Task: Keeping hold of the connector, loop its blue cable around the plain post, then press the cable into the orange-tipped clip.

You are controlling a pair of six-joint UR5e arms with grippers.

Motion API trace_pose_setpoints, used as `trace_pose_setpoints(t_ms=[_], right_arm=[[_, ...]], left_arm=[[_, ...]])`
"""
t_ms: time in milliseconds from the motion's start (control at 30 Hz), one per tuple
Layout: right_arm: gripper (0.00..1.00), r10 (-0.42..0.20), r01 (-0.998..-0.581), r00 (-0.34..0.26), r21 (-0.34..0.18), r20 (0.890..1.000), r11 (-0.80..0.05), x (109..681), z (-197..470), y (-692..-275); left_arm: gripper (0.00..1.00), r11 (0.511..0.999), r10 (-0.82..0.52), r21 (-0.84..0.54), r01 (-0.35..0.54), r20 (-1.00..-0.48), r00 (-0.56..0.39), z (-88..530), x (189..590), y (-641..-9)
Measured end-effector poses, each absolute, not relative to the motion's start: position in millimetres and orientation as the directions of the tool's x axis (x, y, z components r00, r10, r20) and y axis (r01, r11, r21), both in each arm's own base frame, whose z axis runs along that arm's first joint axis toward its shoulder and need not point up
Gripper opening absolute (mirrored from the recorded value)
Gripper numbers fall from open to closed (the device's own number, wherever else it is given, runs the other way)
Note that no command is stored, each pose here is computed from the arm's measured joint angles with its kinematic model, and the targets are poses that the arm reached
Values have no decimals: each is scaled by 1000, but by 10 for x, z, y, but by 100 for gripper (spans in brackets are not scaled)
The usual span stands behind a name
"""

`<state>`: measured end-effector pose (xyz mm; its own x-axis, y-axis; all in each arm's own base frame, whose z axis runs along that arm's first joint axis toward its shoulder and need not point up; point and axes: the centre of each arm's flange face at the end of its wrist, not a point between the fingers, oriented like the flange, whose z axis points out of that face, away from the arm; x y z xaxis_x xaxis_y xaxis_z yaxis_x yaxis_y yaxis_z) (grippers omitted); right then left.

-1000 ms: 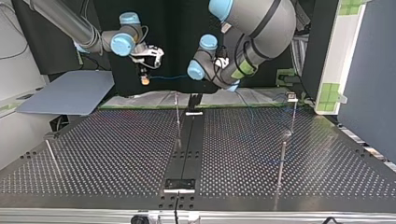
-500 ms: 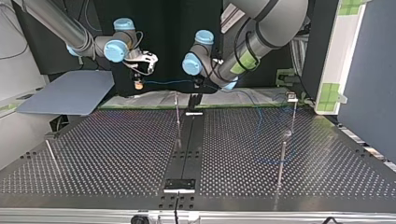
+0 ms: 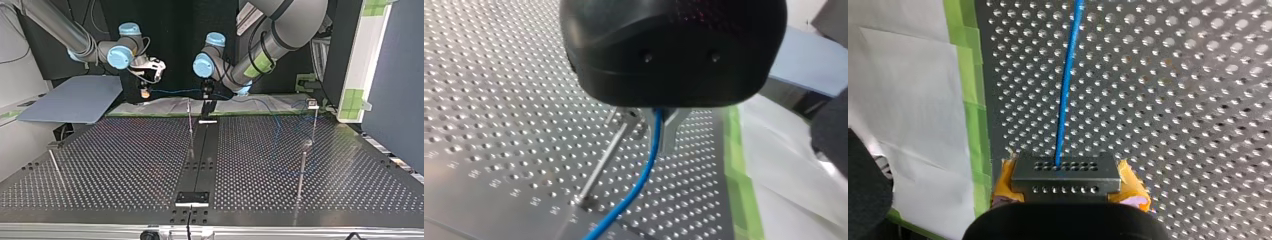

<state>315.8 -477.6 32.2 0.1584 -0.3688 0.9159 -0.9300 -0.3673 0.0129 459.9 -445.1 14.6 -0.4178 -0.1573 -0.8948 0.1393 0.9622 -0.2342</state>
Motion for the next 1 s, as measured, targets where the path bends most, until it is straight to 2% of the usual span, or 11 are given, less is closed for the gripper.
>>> trace_pose_setpoints(t_ms=[100, 567, 1000], right_arm=[[0, -374, -929, 160, 10, 913, -371, 3163, 242, -4797], [0, -366, -929, 142, -4, 920, -369, 3156, 277, -4957], [0, -357, -932, 135, -4, 924, -363, 3131, 284, -5004]], left_arm=[[1, 957, -173, -250, 147, -900, -400, 156, 4628, -4474], [1, 931, -255, -327, 161, -900, -354, -123, 4729, -4502], [1, 901, -328, -393, 183, -894, -304, -76, 4936, -4499]])
